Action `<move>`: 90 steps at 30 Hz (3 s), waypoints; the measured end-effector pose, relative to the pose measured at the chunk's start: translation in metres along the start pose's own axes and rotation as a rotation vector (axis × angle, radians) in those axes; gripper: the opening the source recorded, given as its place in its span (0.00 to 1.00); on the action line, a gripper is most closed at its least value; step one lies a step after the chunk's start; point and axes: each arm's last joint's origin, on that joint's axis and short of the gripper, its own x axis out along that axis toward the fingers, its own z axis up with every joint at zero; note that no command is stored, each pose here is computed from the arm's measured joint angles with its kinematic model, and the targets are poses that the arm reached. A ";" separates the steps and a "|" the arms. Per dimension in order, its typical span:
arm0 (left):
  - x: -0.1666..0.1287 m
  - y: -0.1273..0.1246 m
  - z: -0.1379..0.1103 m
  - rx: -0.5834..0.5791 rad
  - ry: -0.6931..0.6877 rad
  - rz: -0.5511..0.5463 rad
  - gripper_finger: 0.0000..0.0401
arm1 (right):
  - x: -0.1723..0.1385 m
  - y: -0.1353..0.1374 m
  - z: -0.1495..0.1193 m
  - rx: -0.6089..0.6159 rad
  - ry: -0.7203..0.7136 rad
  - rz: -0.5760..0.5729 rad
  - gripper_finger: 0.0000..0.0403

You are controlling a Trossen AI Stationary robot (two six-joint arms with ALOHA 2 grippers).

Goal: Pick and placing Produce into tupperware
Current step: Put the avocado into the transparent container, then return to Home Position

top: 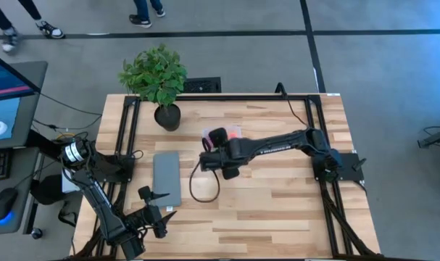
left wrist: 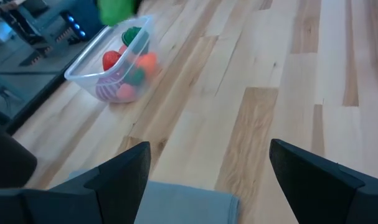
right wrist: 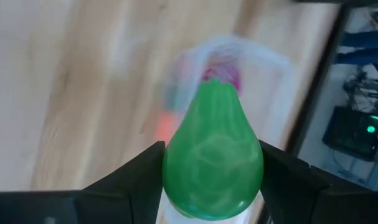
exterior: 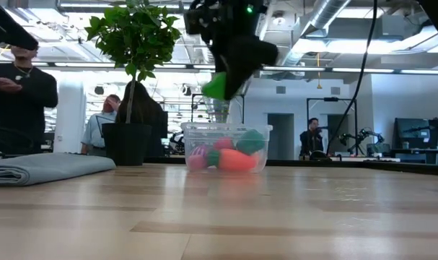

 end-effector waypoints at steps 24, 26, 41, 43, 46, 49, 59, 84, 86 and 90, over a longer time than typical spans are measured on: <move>0.001 0.003 0.002 0.181 -0.061 0.034 0.80 | 0.020 -0.072 -0.009 0.658 -0.131 0.004 0.62; 0.003 0.003 0.004 0.183 -0.086 0.048 0.80 | 0.021 -0.074 -0.010 0.715 -0.128 0.006 0.62; 0.042 0.039 -0.040 0.121 -0.319 0.198 0.80 | 0.032 -0.055 -0.006 0.834 -0.111 -0.001 0.62; 0.043 0.042 -0.046 0.105 -0.329 0.190 0.80 | 0.037 -0.054 -0.008 0.842 -0.097 -0.001 0.62; 0.042 0.043 -0.050 0.096 -0.337 0.182 0.80 | 0.044 -0.053 -0.010 0.859 -0.084 -0.003 0.62; 0.042 0.043 -0.050 0.102 -0.338 0.183 0.80 | 0.052 -0.052 -0.015 0.881 -0.054 -0.001 0.62; 0.042 0.043 -0.050 0.108 -0.353 0.184 0.80 | 0.063 -0.061 -0.020 0.934 -0.064 0.045 0.62; 0.042 0.043 -0.050 0.099 -0.350 0.181 0.80 | 0.065 -0.064 -0.020 0.944 -0.088 0.160 0.79; 0.042 0.043 -0.050 0.099 -0.349 0.181 0.80 | 0.065 -0.064 -0.020 0.942 -0.084 0.161 0.81; 0.042 0.043 -0.050 0.099 -0.348 0.181 0.80 | 0.065 -0.064 -0.020 0.942 -0.084 0.160 0.82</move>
